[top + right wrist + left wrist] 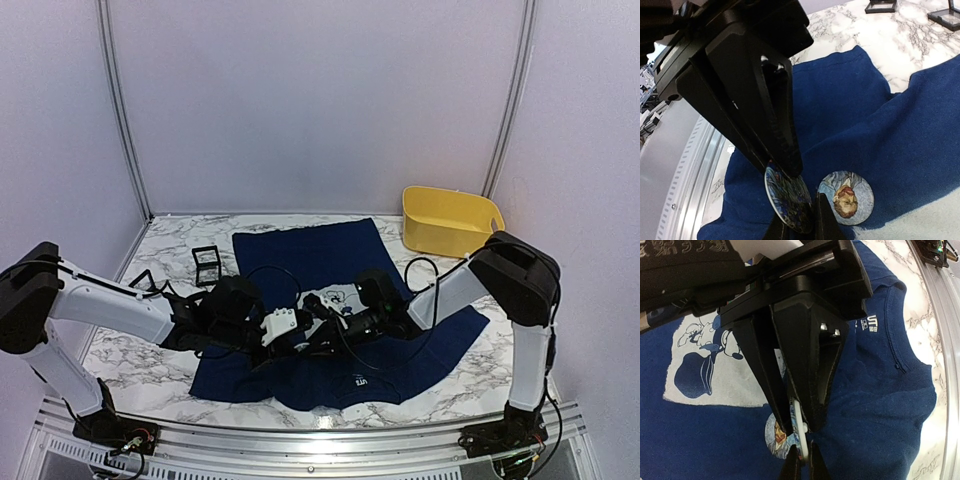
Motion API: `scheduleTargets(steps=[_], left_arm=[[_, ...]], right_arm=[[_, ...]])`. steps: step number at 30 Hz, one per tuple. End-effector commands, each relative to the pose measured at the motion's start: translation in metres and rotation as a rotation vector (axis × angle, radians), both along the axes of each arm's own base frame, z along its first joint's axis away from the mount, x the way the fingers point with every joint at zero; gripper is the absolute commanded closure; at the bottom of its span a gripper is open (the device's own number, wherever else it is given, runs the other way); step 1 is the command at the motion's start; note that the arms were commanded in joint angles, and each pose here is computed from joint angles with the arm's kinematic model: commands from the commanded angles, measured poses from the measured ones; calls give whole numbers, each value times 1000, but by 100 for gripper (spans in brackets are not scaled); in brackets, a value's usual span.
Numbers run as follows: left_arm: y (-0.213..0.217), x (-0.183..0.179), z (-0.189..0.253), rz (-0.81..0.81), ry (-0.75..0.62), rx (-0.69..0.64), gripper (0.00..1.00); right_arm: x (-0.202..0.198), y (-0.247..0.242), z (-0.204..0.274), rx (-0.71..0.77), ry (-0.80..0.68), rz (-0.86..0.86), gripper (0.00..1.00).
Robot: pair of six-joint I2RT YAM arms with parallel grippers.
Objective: Pin the brooch onto the clothing
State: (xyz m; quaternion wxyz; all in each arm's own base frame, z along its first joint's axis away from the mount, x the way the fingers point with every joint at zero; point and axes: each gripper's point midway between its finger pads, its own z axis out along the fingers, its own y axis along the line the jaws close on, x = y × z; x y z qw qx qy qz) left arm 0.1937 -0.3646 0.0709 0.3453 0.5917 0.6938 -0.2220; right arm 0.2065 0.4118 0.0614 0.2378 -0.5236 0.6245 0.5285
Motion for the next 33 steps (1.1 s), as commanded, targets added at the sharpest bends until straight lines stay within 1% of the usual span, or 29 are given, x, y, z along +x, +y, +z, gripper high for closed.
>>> scheduleTargets(steps=[1, 3, 6, 11, 12, 16, 21, 29, 33], left_arm=[[-16, -21, 13, -115, -15, -27, 100], [-16, -23, 11, -118, -17, -18, 100], [-14, -23, 8, -114, -16, -8, 100], [-12, -22, 7, -104, -18, -4, 100], [-12, -22, 7, -99, -19, -4, 100], [-7, -22, 6, -81, -23, -7, 100], [-2, -20, 1, -59, -27, 9, 100], [1, -16, -2, -38, -37, 23, 100], [1, -13, -2, -25, -48, 28, 100]], right_arm=[[26, 10, 5, -21, 67, -83, 90], [30, 12, 8, -20, 98, -101, 88], [39, 12, 15, 3, 145, -150, 88], [57, 1, 19, 23, 208, -225, 97], [59, -1, 18, 21, 211, -234, 97], [56, -6, 14, 9, 214, -244, 98], [51, -11, 19, 42, 224, -237, 98], [45, -15, 16, 24, 198, -215, 93], [39, -16, 18, 22, 176, -177, 83]])
